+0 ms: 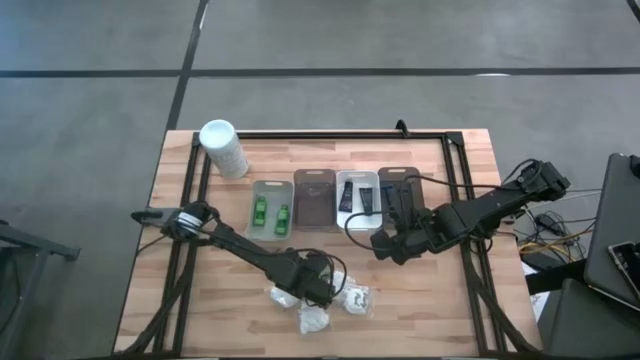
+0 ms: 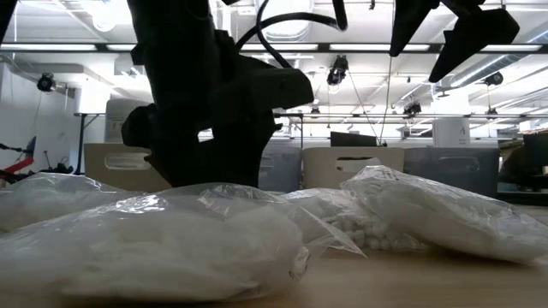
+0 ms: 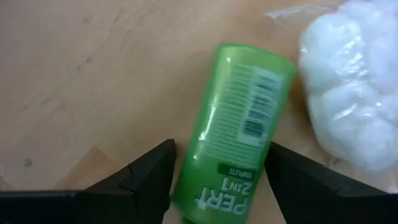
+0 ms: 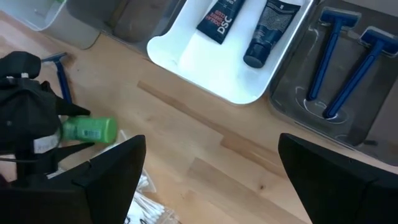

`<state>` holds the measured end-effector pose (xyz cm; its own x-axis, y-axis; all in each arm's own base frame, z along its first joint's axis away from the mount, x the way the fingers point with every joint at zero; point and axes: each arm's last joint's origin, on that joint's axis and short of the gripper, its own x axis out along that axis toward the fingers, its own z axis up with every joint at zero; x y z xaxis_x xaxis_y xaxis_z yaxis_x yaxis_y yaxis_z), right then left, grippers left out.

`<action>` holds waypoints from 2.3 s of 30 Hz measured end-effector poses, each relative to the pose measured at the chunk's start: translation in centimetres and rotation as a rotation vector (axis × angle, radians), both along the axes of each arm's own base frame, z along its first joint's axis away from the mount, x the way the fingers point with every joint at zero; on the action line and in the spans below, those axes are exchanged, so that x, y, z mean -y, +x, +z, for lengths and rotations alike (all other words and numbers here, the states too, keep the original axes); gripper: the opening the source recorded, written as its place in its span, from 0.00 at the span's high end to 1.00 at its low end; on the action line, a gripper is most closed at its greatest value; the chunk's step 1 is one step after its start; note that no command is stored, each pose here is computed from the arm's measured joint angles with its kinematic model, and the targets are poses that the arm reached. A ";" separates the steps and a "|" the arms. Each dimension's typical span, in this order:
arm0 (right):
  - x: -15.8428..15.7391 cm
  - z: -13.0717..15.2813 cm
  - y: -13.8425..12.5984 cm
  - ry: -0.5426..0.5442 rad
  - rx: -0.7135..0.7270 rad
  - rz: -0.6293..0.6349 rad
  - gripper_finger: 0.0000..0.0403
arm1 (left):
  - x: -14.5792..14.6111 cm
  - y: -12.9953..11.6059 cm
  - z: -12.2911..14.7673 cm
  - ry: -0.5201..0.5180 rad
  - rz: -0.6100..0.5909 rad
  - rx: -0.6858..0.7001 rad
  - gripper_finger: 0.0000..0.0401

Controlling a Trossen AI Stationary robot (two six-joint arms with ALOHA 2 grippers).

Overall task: Pick & Place Travel size toiletries
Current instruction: Put the green shampoo into the gray bin, then put the blue razor into the right black bin

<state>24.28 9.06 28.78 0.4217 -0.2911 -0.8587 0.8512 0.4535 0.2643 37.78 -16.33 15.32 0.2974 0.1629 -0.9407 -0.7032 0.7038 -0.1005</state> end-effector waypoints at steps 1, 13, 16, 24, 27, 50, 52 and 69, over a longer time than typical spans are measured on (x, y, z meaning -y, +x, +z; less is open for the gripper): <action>0.0 0.0 0.0 -0.001 -0.002 0.000 0.10 | 0.0 -0.1 -0.2 -0.007 -0.002 -0.004 0.38; 0.1 -0.1 -0.2 -0.016 -0.027 0.012 0.10 | 0.2 0.6 0.6 -0.028 -0.086 -0.001 0.59; 0.1 -0.1 -0.2 -0.016 -0.027 0.012 0.10 | 0.0 0.8 1.2 -0.039 -0.093 -0.002 0.64; 0.3 0.5 -0.7 -0.036 0.001 0.009 0.10 | -0.9 -2.4 6.7 -0.049 -0.101 -0.052 0.63; 0.6 1.0 -1.1 -0.052 0.021 0.002 0.10 | -1.7 -4.6 9.1 -0.027 -0.062 -0.055 0.63; 1.1 1.2 -1.2 -0.081 0.062 -0.070 0.10 | -18.5 -14.1 7.0 -0.110 0.543 0.295 0.63; 1.1 1.2 -1.2 -0.080 0.063 -0.072 0.10 | -18.6 -14.3 6.2 -0.092 0.552 0.268 0.63; 1.1 1.2 -1.1 -0.049 0.082 -0.110 0.10 | -17.5 -13.8 7.6 -0.080 0.458 0.304 0.31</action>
